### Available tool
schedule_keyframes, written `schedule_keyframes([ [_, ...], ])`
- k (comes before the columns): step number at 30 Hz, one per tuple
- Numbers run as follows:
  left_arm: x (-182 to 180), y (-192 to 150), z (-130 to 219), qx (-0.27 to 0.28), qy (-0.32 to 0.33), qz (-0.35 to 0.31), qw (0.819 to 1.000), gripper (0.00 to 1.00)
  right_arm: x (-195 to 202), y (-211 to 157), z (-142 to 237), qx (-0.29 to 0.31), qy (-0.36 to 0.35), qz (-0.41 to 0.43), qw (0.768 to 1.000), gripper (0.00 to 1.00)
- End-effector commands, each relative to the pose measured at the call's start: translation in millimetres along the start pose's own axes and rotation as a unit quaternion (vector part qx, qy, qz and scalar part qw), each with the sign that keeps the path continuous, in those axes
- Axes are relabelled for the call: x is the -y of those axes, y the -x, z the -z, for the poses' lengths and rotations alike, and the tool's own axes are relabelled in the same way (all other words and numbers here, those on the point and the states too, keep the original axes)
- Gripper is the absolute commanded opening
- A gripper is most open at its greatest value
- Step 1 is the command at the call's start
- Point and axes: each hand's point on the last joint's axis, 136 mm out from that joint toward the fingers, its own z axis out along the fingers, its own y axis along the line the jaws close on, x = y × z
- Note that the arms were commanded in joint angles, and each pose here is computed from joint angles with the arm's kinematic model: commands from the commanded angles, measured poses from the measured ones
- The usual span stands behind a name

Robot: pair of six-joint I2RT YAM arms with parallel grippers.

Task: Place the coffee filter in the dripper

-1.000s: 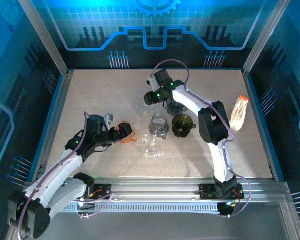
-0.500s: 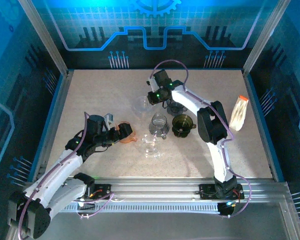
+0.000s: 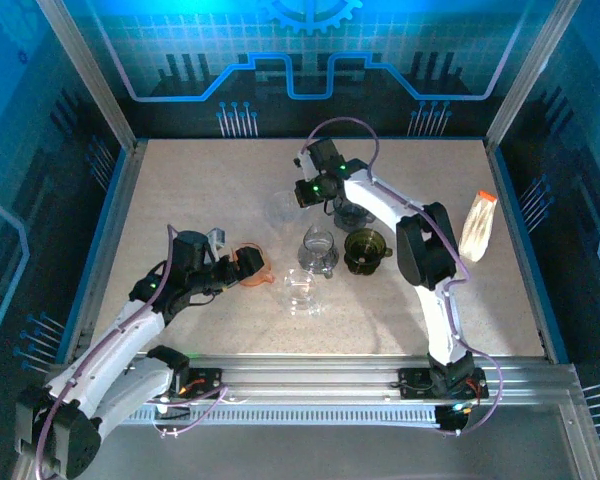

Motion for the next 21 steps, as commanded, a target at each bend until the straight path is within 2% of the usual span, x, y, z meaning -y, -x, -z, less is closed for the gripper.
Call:
schedule_keyframes([
  [1,0.4,1.9,5.4,0.007,0.006,-0.002,1.0,0.99,-19.1,37.2,47.7,0.062,0.031,-0.014,0.997,0.0],
  [11,-0.6,5.1,12.7,0.02,0.014,-0.005,1.0,0.99,-28.8,31.8,92.8,0.057,0.05,-0.055,0.996,0.0],
  [16,3.4,11.9,26.8,0.044,0.016,-0.015,0.999,0.99,-37.7,16.7,135.2,0.066,0.057,-0.061,0.994,0.0],
  [21,6.9,19.2,40.6,0.071,0.018,-0.027,0.997,0.99,-48.2,-12.9,169.7,0.048,0.065,-0.059,0.995,0.0],
])
